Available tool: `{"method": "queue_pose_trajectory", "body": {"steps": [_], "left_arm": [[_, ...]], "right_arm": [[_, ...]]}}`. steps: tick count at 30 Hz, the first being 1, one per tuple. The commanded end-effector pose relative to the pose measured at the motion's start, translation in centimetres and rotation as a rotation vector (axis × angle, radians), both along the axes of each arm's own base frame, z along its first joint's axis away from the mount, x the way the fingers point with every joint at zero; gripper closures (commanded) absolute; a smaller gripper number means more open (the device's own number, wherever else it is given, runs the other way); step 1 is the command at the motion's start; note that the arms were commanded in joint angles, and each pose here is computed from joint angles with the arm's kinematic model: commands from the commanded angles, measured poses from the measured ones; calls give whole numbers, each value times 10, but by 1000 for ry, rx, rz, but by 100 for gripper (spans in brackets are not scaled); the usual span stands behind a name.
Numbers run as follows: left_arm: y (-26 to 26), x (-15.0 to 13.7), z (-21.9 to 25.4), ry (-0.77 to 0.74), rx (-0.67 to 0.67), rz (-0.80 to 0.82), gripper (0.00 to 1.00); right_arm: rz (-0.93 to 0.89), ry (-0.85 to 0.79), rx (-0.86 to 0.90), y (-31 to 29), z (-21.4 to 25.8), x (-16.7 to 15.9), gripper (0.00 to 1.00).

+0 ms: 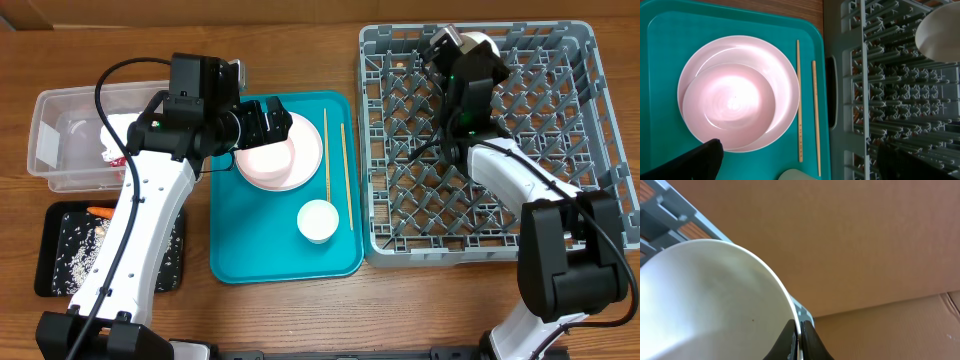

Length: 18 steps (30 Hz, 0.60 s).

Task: Sort waste into correct bins and load items into the dishwasher
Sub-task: 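Release the bowl from the left gripper and carry it right over the rack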

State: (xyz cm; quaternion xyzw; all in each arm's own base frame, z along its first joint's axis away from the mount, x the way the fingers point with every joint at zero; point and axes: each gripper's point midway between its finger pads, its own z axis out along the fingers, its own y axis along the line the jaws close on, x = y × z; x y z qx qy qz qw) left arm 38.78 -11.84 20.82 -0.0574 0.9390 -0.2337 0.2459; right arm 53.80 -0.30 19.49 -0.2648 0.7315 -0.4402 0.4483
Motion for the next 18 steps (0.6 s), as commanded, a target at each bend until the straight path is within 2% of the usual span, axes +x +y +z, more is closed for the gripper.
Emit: {"method": "queue_pose_trajectory", "body": {"steps": [1, 9, 18], "left_arm": [[2, 3, 11, -34, 3, 3, 0], [2, 3, 11, -34, 3, 3, 0], [2, 3, 11, -33, 3, 3, 0]], "right_arm": [[43, -40, -7, 9, 15, 6, 96], [120, 62, -207, 13, 4, 11, 96], [119, 45, -330, 15, 3, 19, 96]]}}
